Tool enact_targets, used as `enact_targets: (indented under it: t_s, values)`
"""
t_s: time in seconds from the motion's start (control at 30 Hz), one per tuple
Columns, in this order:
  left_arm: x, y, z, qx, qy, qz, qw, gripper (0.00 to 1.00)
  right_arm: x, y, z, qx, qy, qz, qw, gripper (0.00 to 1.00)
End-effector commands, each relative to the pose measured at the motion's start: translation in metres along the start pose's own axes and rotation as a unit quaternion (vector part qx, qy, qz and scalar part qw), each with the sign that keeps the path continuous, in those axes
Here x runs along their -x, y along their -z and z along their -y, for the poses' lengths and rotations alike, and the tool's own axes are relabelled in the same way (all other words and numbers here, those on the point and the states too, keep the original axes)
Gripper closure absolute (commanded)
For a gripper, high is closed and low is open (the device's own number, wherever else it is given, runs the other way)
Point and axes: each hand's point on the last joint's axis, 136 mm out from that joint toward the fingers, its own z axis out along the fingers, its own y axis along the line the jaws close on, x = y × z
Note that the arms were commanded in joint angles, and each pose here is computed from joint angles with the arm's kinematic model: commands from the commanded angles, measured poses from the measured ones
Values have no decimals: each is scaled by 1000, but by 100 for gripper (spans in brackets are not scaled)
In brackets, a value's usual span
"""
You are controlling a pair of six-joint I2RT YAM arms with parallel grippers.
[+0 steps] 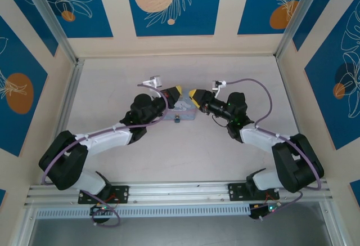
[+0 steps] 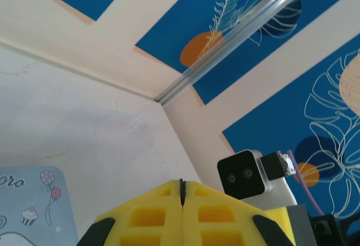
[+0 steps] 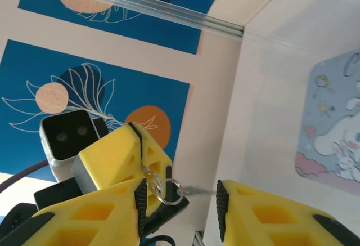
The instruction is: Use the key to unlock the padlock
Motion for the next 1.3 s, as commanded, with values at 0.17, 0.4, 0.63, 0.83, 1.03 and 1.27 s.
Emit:
enact_targets:
  t_s: [0.17,0.4,0.63,0.83,1.03,1.27]
  values:
    - [22,3,-4,-1,69,80,994,100,12,-22,-35,68,6,20,997,60]
    - [23,0,-7,-3,92,92,991,100,6,-38,-35,73,-3,11,997,60]
    - [26,-1,-13,0,110,113,987,100,2,-48,-26,77,-25,9,997,60]
    - [28,-4,-15,-1,118,122,985,100,3,-53,-19,88,-46,14,995,63]
    - [27,-4,-17,2,121,124,985,100,3,-57,-18,95,-54,12,994,66]
    - [26,-6,-19,5,122,123,985,100,3,-61,-21,102,-57,11,993,70]
